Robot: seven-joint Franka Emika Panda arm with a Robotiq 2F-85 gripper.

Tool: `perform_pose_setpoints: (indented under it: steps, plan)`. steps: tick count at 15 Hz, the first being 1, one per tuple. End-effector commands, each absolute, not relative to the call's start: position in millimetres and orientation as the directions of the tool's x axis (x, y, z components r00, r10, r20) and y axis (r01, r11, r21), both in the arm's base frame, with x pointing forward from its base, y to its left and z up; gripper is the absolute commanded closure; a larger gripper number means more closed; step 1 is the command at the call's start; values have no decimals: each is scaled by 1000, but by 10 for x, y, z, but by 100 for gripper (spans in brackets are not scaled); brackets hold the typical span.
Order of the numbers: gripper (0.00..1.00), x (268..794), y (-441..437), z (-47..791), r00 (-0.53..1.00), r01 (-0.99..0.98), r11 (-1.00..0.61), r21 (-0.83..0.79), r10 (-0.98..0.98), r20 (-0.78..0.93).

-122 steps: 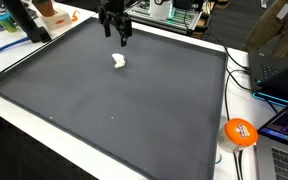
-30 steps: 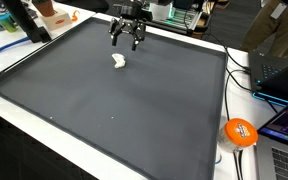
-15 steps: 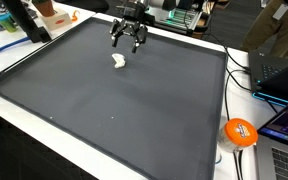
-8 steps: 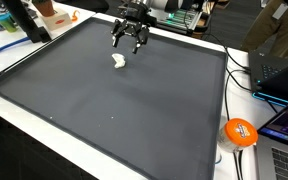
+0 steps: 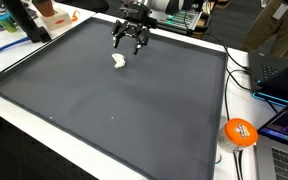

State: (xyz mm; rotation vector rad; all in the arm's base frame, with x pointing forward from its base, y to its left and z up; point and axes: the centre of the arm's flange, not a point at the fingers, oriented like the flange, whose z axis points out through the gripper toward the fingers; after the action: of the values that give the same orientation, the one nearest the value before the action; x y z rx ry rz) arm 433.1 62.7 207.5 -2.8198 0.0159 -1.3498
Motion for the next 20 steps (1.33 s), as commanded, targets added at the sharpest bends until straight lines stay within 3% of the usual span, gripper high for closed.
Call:
perform_pose_setpoints:
  steps: [1,20]
  plan:
    - [0,4330,631,2006,641,-19,-1000,17,1,768]
    - [0,4317,550,1803,661,-103,-986,129,29,749]
